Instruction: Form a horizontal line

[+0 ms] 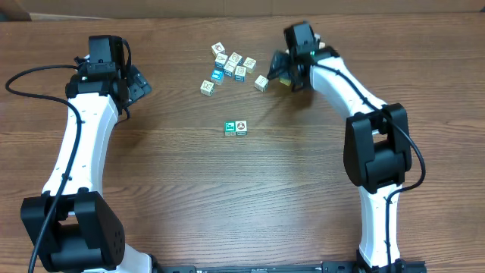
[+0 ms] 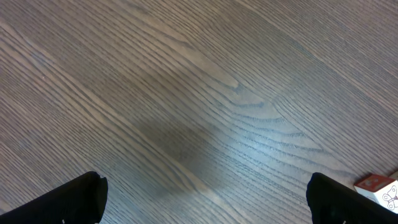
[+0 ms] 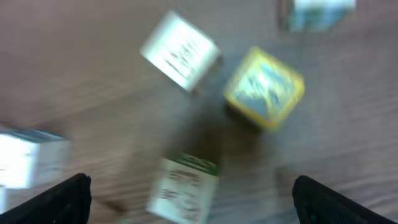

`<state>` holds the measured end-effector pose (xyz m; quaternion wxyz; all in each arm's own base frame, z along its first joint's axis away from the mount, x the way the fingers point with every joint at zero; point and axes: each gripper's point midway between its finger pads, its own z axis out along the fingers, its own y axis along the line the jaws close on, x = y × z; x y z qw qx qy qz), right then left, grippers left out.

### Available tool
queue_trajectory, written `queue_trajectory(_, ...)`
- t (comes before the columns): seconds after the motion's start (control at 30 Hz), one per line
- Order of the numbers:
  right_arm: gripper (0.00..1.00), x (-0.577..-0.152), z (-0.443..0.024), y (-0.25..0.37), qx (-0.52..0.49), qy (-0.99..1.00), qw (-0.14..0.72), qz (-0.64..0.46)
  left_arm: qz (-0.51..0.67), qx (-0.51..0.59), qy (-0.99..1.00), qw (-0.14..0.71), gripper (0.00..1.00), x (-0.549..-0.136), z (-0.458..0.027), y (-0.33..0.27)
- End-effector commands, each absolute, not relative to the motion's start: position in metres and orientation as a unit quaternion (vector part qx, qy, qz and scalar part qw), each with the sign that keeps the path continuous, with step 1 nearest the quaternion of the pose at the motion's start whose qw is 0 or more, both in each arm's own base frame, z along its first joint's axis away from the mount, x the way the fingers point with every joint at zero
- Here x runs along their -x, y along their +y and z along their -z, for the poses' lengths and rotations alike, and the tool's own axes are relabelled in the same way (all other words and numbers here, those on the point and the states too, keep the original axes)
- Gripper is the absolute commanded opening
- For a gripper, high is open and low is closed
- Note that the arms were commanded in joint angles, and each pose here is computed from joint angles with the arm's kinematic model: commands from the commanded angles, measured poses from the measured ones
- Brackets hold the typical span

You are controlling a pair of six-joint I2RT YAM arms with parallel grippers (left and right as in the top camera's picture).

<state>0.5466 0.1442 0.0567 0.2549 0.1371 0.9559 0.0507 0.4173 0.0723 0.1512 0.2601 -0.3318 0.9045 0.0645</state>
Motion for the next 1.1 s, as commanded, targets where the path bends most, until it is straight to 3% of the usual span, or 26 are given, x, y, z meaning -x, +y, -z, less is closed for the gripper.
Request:
queue_trajectory(0.0,0.96,-0.563,-0.109,0.163,-0.108,0.945,0.300,-0.076,-0.061,0.328,0.905,0.265,1.00,-0.419,-0.155,0.069)
queue_trajectory(0.3,0.72,-0.549,-0.104,0.226,-0.056,0.948,0.293,-0.112,-0.061,0.328,0.905,0.265,1.00,-0.419,-0.155,0.069)
queue_trajectory(0.93,0.72,-0.521,-0.060,0.230,-0.044,0.969,0.237,-0.057,-0.061,0.328,0.905,0.265,1.00,-0.419,-0.155,0.069)
queue_trajectory(1.07,0.69,-0.513,-0.055,0.216,-0.105,0.969,0.222,-0.033,-0.061,0.328,0.905,0.265,0.99,-0.419,-0.155,0.069)
